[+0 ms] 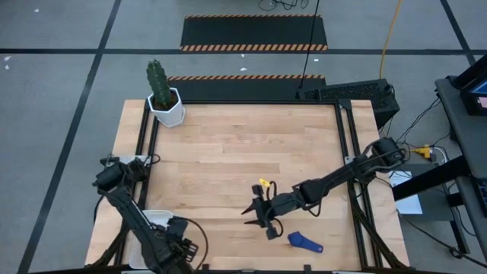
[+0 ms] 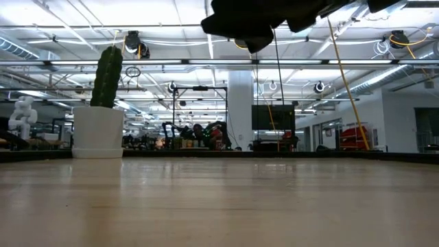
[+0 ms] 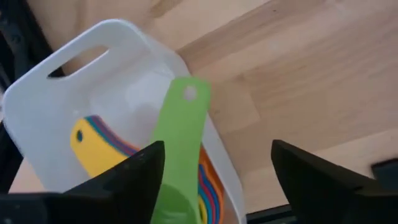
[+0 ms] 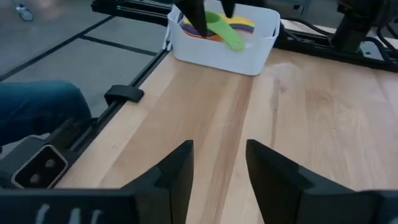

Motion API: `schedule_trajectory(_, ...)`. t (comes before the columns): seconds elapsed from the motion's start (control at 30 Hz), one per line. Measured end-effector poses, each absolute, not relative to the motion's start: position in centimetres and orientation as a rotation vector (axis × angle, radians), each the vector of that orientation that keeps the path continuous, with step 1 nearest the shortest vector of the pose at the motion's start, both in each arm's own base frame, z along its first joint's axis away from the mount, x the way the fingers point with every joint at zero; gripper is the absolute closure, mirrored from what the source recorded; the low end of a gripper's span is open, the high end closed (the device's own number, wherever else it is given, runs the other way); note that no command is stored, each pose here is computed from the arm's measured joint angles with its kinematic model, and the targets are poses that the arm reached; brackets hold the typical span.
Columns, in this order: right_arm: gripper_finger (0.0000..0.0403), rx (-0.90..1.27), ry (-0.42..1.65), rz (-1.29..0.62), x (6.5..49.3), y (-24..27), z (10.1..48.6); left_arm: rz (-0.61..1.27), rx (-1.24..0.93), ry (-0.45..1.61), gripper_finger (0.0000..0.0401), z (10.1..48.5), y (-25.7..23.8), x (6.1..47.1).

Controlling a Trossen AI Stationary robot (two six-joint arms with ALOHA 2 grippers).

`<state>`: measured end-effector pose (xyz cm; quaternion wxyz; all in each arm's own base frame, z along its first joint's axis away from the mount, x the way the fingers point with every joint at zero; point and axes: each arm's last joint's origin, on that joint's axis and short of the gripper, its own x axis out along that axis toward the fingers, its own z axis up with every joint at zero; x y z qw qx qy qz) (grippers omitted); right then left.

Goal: Nest measuring cups in basket
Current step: Stack the green measuring cup on top of the yellow measuring cup into the white bin

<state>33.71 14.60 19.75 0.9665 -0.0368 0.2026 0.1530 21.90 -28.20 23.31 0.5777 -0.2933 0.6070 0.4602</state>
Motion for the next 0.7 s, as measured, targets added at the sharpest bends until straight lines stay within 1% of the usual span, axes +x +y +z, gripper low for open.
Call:
schedule_trajectory(0.1, 0.0261, -0.083, 0.403, 0.315, 33.6, 14.7, 20.1, 1.055, -0.649, 1.452, 0.0097, 22.8, -28.0, 22.0)
schedule_trajectory(0.2, 0.0261, -0.087, 0.396, 0.314, 33.5, 14.7, 20.2, 1.031, -0.585, 1.483, 0.0098, 22.3, -27.7, 21.8)
schedule_trajectory(0.4, 0.0261, -0.088, 0.399, 0.321, 33.4, 14.9, 20.2, 0.985, -0.527, 1.573, 0.0123, 21.6, -27.6, 21.5)
schedule_trajectory(0.57, 0.0261, -0.087, 0.391, 0.321, 33.4, 14.9, 20.2, 0.955, -0.494, 1.585, 0.014, 21.7, -27.6, 21.4)
schedule_trajectory(0.7, 0.0261, -0.088, 0.395, 0.322, 33.4, 14.9, 20.2, 0.971, -0.486, 1.584, 0.0147, 21.2, -27.5, 21.2)
